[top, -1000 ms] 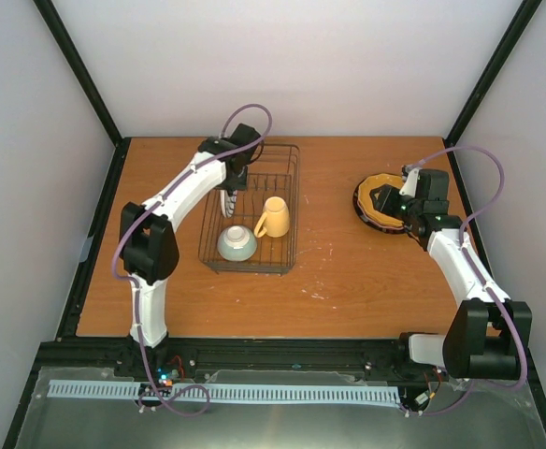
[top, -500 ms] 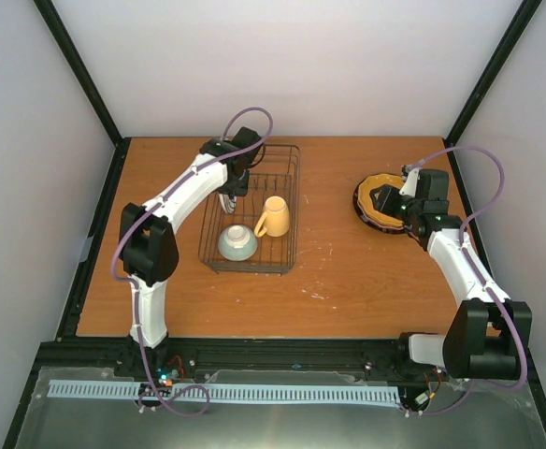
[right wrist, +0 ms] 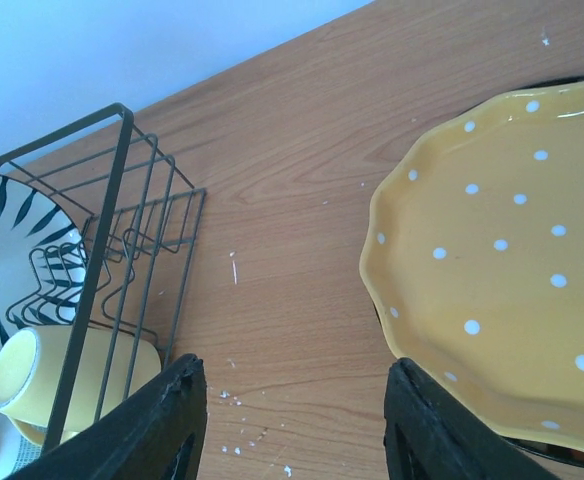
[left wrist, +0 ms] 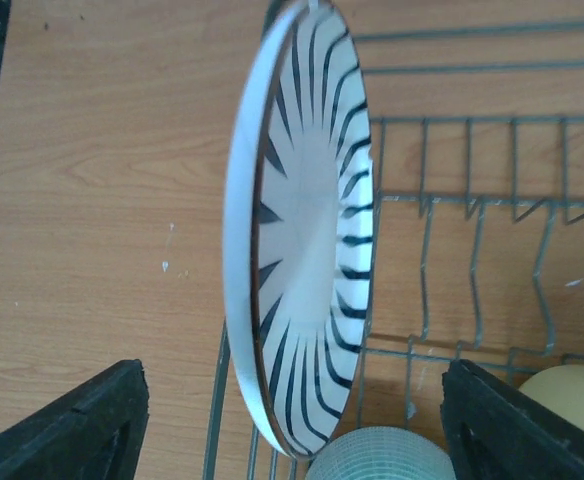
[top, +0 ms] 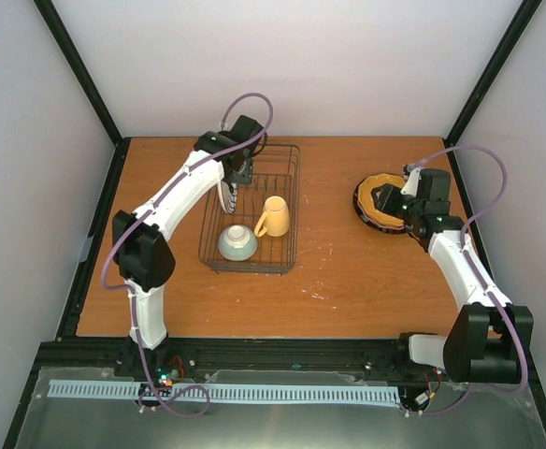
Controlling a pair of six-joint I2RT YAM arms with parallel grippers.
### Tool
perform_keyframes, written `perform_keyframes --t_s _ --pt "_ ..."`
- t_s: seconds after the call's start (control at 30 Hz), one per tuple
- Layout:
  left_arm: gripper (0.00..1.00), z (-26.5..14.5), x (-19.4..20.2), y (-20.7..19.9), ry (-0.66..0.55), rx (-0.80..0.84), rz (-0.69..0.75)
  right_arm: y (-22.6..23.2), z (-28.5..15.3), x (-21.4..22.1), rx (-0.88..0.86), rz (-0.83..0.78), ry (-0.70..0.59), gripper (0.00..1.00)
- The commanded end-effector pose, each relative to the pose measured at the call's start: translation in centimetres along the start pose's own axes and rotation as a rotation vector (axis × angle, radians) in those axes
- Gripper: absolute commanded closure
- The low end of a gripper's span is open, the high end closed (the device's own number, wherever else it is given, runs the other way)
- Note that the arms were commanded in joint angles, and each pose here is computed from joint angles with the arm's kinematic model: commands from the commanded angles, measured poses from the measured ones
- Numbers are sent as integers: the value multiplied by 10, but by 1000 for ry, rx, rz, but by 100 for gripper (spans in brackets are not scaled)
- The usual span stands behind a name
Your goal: Load the mixed dishes into the dish rack
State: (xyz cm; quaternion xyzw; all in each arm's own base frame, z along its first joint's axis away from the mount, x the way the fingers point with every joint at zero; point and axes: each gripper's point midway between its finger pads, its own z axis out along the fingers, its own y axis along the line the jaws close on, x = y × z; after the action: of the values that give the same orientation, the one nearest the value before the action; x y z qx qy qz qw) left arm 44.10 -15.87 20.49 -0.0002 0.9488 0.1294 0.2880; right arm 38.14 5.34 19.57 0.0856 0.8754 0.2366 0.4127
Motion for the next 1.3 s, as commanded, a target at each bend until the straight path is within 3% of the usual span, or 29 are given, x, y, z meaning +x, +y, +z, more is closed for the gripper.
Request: perform_keyframes --t_s 0.0,0.23,0.33,0.43,0.53,0.7,1.03,1.27 --pt "16 -53 -43 14 -183 36 -60 5 -12 -15 19 -25 -54 51" --pt "10 -99 -73 8 -379 57 -68 -37 -31 -20 167 98 -121 50" --pt "11 -132 -87 -27 -499 279 -39 -86 -43 -10 235 261 -122 52" --pt "13 -167 -91 -62 -588 573 -14 -131 -47 12 319 389 -94 77" --pt "15 -187 -89 -88 -609 752 21 -147 -36 27 310 459 -48 78" --pt "16 -167 -76 -116 -553 763 112 -152 -10 31 228 519 51 66" --pt "16 -143 -63 -117 -551 710 168 -153 4 -5 189 547 42 64" --pt "16 -136 -60 -116 -556 679 183 -155 11 0 190 559 86 62"
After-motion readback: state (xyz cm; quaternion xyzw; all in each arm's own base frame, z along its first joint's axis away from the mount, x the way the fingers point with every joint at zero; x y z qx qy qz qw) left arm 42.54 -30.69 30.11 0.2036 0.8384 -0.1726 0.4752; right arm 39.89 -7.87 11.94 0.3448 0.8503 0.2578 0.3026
